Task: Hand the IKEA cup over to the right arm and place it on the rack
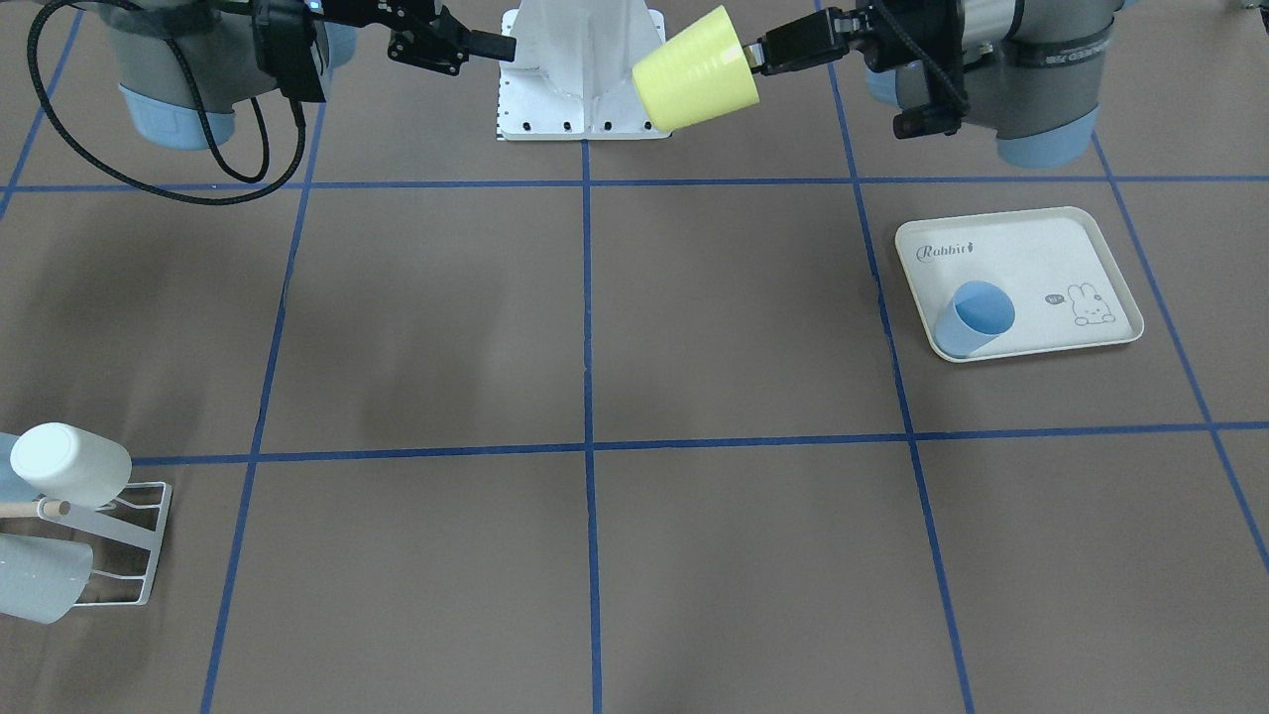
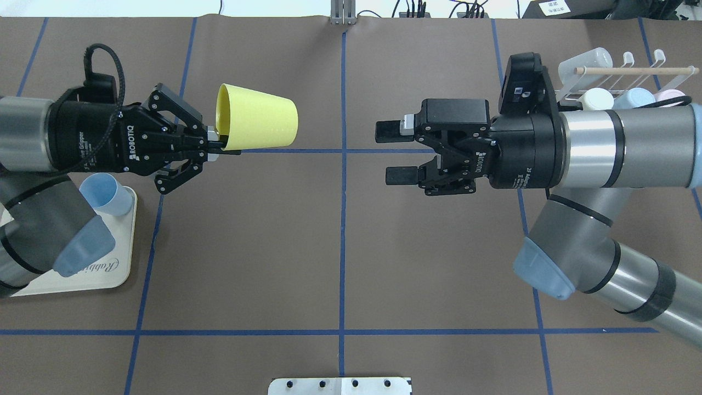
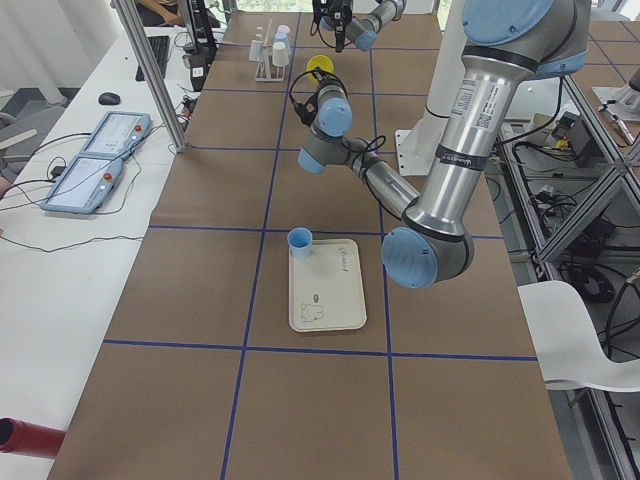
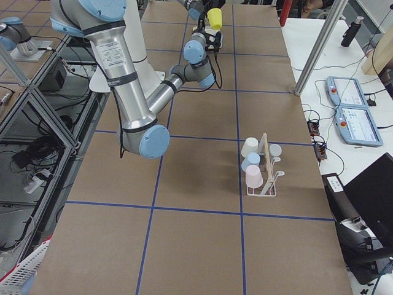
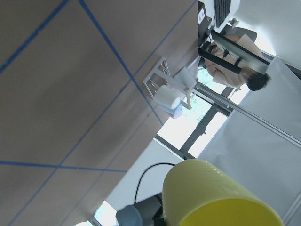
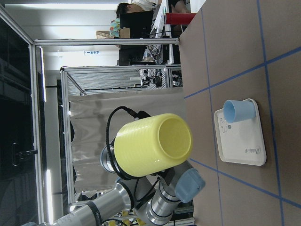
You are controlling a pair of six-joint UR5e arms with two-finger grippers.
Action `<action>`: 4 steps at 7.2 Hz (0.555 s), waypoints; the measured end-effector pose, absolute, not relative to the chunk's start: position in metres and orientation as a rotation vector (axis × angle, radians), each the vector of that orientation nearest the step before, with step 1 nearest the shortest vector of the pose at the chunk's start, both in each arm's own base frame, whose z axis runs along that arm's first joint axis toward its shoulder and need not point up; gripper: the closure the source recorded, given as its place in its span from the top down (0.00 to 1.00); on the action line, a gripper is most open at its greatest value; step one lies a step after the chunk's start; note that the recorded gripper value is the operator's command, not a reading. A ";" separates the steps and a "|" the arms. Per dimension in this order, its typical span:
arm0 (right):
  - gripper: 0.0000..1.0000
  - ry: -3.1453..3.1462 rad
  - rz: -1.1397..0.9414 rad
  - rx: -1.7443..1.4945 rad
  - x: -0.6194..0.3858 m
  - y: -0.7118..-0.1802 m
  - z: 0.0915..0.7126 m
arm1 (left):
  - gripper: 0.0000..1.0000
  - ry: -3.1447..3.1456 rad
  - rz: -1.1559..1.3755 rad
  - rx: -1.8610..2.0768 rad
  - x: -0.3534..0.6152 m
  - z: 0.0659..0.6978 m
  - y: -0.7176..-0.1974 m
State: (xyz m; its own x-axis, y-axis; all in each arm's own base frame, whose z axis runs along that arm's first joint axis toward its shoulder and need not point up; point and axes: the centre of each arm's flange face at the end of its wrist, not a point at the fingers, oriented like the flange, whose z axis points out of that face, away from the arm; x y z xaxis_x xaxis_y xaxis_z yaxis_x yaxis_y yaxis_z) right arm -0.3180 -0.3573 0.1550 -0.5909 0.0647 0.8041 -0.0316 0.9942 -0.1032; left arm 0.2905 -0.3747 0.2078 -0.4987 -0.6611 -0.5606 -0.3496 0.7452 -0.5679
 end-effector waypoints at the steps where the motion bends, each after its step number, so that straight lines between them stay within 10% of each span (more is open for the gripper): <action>1: 0.98 -2.228 0.125 -0.023 -0.321 -0.352 0.153 | 0.00 2.207 -0.453 -0.877 0.301 0.202 -0.356; 4: 0.98 -2.292 0.086 -0.037 -0.330 -0.338 0.141 | 0.00 2.293 -0.420 -1.119 0.323 0.187 -0.324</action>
State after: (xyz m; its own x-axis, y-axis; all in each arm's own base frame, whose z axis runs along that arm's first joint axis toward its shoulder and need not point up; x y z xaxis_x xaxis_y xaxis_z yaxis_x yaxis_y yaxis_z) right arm -0.3303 -0.3376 0.1405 -0.6615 0.0553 0.7479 -0.0011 0.9972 -0.0747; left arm 0.3231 -0.3238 0.1867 -0.5034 -0.7954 -0.3376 -0.6241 0.6049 -0.4946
